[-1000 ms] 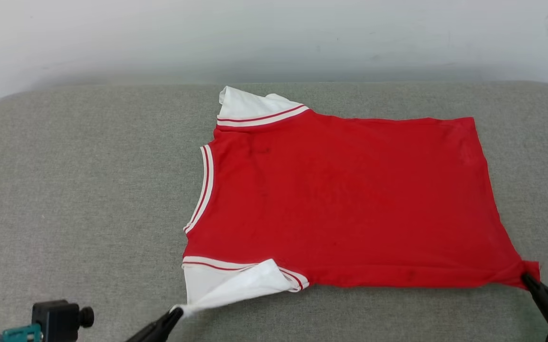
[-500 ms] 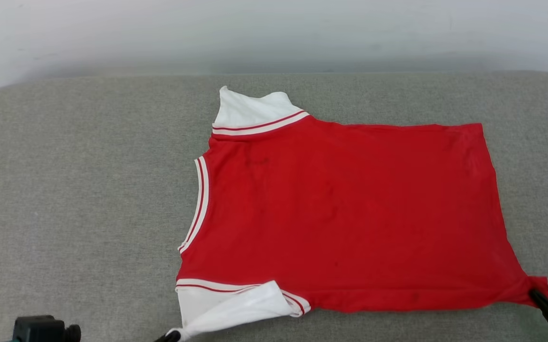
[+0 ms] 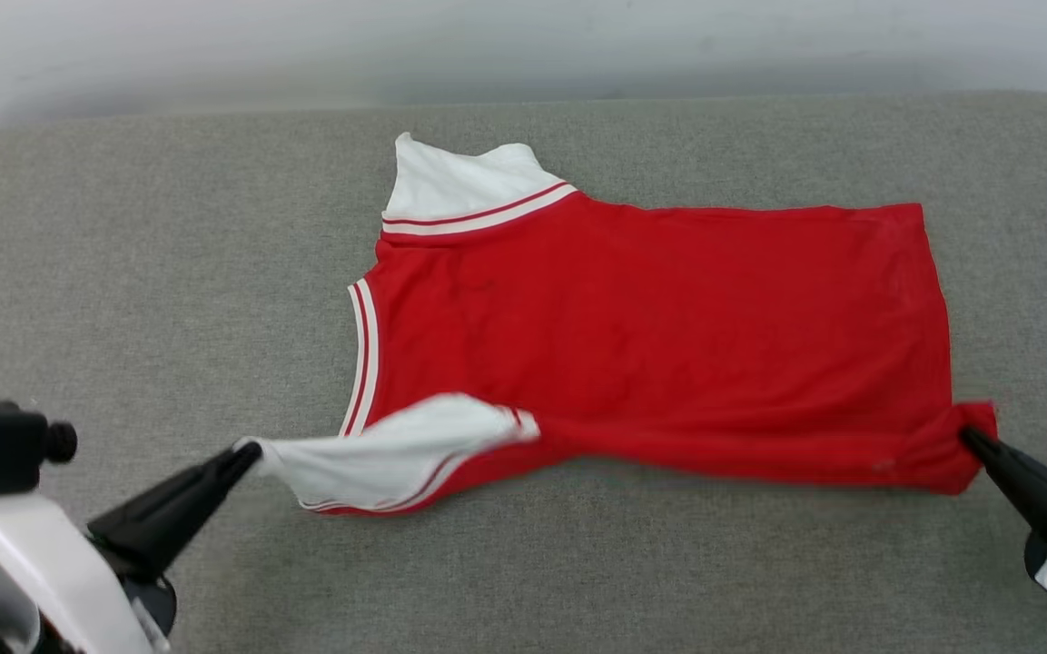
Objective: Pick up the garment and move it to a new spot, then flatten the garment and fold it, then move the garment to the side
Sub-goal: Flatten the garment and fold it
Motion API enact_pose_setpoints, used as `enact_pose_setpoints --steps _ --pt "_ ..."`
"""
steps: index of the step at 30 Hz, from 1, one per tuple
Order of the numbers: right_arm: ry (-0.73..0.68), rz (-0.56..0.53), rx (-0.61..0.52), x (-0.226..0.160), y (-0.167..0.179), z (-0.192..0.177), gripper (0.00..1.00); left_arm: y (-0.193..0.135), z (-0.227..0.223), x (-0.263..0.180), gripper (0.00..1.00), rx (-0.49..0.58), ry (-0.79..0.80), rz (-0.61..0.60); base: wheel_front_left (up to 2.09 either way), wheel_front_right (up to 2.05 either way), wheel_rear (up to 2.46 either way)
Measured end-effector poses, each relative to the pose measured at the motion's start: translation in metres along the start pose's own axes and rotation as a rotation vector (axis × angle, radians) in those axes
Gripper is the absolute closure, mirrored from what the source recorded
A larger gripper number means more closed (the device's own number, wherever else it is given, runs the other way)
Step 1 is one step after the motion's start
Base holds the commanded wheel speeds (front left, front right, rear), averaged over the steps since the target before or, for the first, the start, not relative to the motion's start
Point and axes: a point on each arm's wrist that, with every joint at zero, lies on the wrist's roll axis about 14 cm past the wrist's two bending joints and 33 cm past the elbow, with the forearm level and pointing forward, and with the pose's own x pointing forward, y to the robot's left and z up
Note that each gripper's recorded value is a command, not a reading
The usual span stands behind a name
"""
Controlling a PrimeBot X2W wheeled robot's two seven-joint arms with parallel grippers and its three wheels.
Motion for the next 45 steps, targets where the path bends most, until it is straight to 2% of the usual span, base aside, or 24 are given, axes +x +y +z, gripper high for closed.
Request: enact_pose_setpoints --steps 7,12,26,45 --pt "-0.017 0.001 0.007 0.020 0.004 0.017 1.00 0.024 0.015 0.030 1.00 0.020 0.014 0.017 0.00 0.00 0.00" --pt "-0.041 -0.040 0.013 0.029 -0.008 0.028 1.00 0.035 0.019 0.056 1.00 0.017 0.017 0.019 0.00 0.00 0.00" --pt "0.019 -0.114 0.009 0.051 -0.034 0.034 1.00 0.052 0.005 0.103 1.00 0.042 0.080 0.037 0.00 0.00 0.00" --pt "0.170 -0.139 0.033 0.077 -0.041 -0.002 1.00 0.078 -0.007 0.137 1.00 0.113 0.088 0.083 0.00 0.00 0.00"
